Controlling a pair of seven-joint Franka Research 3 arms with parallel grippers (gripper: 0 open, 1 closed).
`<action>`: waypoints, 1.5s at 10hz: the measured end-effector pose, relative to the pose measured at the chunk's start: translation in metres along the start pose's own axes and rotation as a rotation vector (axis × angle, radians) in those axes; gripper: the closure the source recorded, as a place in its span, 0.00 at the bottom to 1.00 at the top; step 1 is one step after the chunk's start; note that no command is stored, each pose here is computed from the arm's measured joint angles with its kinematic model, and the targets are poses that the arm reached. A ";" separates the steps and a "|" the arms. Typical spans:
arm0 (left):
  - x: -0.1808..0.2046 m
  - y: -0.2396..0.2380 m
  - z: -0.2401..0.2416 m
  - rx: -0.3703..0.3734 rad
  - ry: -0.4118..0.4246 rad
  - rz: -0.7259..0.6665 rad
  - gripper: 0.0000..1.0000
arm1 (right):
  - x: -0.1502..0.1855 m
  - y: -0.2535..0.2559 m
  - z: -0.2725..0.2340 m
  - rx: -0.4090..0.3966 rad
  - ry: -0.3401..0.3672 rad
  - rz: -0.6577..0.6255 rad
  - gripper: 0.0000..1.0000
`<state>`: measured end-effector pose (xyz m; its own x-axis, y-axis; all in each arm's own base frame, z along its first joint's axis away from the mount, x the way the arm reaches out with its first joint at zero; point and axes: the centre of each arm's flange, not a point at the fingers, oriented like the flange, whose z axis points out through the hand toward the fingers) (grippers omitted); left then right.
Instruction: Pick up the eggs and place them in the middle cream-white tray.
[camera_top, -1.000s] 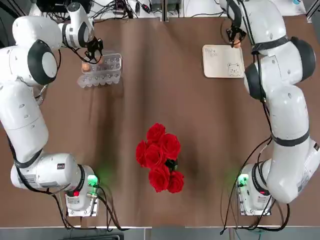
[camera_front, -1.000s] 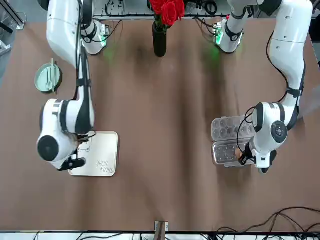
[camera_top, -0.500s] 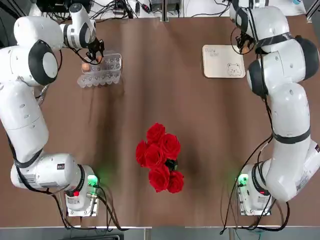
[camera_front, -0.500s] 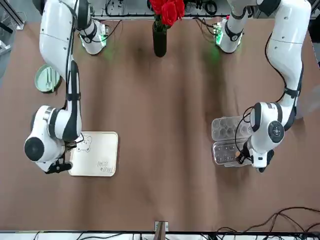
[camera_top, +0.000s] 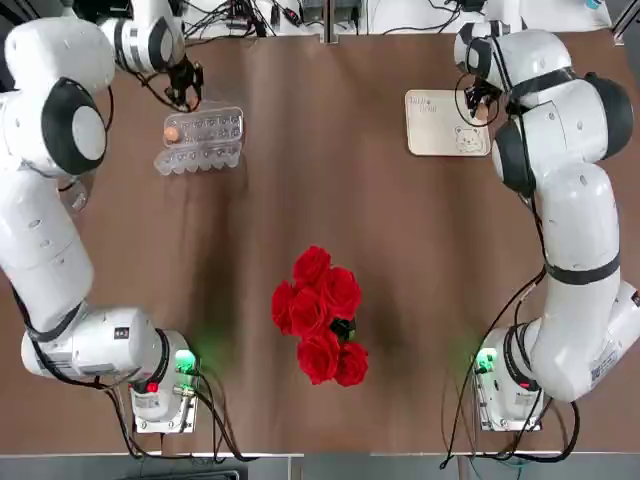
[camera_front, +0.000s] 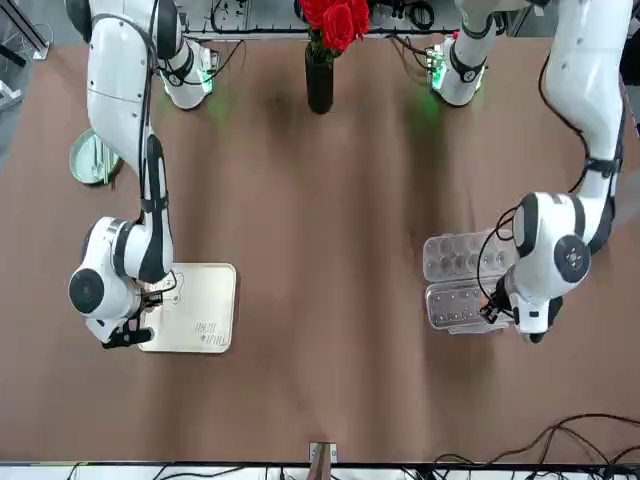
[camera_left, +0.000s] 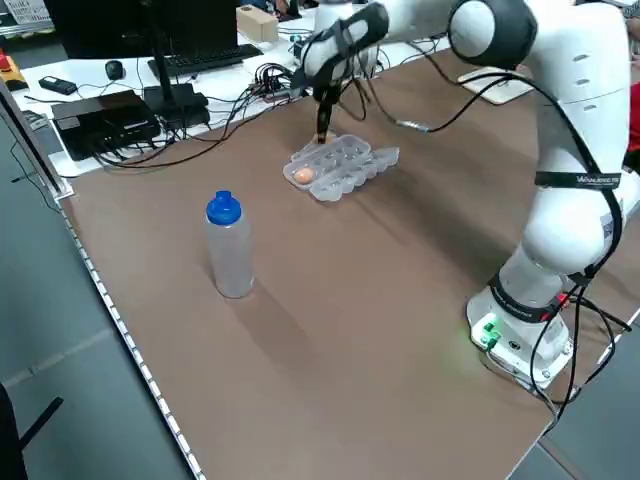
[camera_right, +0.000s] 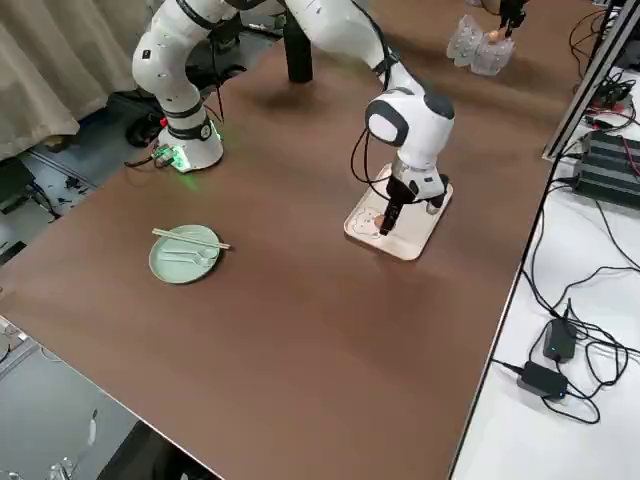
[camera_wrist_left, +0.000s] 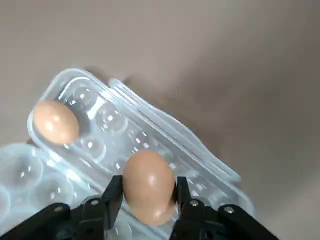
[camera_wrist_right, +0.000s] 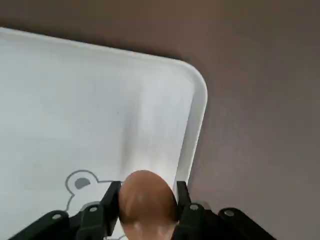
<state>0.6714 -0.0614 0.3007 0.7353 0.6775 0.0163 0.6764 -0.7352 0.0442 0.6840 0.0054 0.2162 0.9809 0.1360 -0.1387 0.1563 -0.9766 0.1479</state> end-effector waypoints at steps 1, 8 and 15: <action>-0.025 0.025 -0.027 -0.041 -0.001 -0.004 0.52 | 0.002 0.000 0.002 0.000 0.016 0.000 0.51; -0.349 0.214 0.009 -0.104 -0.138 0.047 0.52 | 0.010 0.001 0.031 0.016 0.081 0.002 0.51; -0.398 0.231 0.083 -0.155 -0.086 0.089 0.52 | 0.009 -0.001 0.036 0.015 0.075 -0.002 0.23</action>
<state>0.5390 -0.5029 0.2211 0.7973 0.6008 -0.0578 0.5989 -0.7755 0.1996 0.6888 0.0018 0.1791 0.9866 0.1493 -0.0653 0.1569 -0.9787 0.1327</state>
